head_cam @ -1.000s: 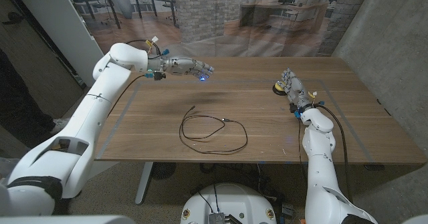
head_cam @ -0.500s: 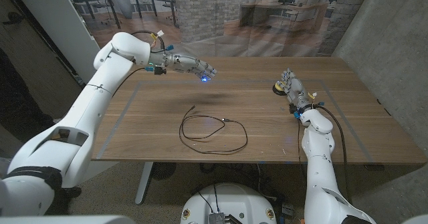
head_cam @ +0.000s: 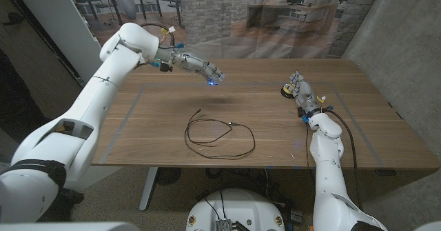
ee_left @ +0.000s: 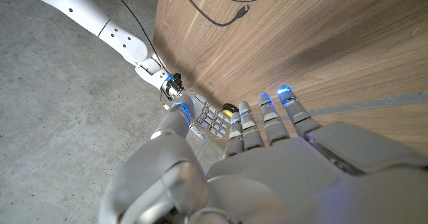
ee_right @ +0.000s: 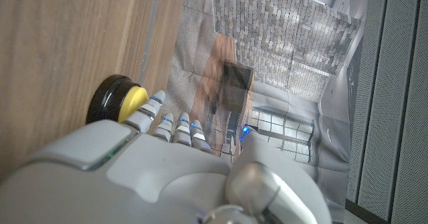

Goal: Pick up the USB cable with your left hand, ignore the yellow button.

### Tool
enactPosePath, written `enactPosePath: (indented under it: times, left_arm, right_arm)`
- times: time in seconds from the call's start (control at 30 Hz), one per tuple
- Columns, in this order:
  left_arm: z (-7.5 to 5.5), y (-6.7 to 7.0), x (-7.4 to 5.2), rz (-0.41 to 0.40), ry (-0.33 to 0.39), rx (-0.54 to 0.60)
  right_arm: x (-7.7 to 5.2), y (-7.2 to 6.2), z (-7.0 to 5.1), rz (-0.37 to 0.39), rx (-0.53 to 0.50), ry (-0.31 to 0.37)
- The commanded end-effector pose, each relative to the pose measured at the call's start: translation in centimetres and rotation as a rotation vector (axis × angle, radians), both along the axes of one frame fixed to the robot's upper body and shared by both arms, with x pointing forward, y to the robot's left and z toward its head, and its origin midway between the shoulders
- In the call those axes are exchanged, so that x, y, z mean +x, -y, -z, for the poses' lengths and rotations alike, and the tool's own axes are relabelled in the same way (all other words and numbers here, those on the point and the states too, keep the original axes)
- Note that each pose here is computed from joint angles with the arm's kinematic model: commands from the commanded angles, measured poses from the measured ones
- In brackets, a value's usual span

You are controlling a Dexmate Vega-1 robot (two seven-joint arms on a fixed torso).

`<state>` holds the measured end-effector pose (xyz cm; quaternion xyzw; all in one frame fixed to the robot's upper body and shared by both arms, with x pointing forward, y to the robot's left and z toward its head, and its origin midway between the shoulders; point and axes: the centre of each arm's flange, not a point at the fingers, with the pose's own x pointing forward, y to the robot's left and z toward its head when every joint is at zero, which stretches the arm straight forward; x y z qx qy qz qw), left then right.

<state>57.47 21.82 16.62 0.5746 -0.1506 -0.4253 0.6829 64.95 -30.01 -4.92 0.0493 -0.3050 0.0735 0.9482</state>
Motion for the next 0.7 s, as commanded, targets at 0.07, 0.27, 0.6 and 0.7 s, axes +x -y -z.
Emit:
enactPosePath:
  times: [0.07, 0.27, 0.6, 0.7]
  left_arm:
    - [-1.4, 1.6, -0.6, 0.032, 0.032, 0.099]
    - [-1.9, 2.7, -1.2, 0.056, 0.055, 0.151]
    - [-2.4, 4.8, -2.6, 0.102, 0.101, 0.245]
    - [-2.6, 5.4, -3.1, 0.114, 0.121, 0.280]
  right_arm:
    - [0.2, 0.1, 0.2, 0.003, 0.010, 0.001]
    - [0.1, 0.2, 0.2, 0.003, 0.013, 0.005]
    - [-0.1, 0.4, 0.5, 0.008, 0.020, 0.005]
    - [-0.1, 0.4, 0.6, 0.006, 0.021, 0.005]
